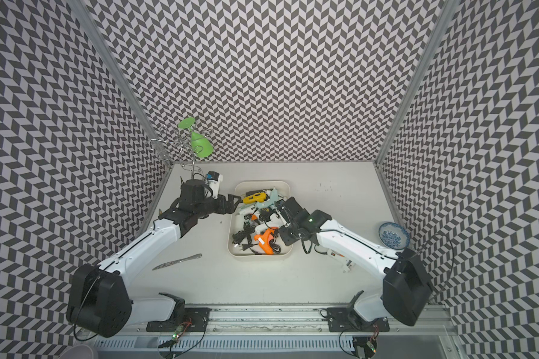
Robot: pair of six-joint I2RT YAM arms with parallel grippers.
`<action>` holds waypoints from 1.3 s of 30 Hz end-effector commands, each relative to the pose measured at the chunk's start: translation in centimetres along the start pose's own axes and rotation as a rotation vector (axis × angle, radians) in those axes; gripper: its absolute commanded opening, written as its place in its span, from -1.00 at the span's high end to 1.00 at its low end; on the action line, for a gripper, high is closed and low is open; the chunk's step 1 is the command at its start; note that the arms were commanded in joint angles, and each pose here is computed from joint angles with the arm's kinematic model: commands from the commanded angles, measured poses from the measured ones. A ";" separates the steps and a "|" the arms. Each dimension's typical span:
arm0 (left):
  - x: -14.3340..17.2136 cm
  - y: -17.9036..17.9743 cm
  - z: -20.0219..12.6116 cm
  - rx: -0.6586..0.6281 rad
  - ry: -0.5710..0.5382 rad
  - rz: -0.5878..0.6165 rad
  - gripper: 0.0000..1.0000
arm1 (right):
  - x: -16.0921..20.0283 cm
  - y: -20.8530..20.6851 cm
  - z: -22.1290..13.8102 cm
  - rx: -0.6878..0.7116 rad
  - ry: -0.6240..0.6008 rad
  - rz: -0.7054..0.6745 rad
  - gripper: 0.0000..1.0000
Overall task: Put the hot melt glue gun into the storage box
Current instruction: Place the hot melt adhesive gun in the storage box.
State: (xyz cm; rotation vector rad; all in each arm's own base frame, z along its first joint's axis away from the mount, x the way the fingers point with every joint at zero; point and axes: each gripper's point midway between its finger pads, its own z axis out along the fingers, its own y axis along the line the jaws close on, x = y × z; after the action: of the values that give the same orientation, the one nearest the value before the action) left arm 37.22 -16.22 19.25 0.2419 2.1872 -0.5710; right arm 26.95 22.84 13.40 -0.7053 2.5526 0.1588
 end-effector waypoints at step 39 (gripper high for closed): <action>9.6 -1.3 -1.2 0.065 0.128 -0.272 -0.80 | -9.9 5.2 9.3 0.218 -0.240 -0.837 0.80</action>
State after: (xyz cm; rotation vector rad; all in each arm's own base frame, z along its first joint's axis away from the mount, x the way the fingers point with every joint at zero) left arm 29.75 -16.55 11.41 0.0412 2.4020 -0.7533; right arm 34.63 32.37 8.75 -1.5055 1.8705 -0.3170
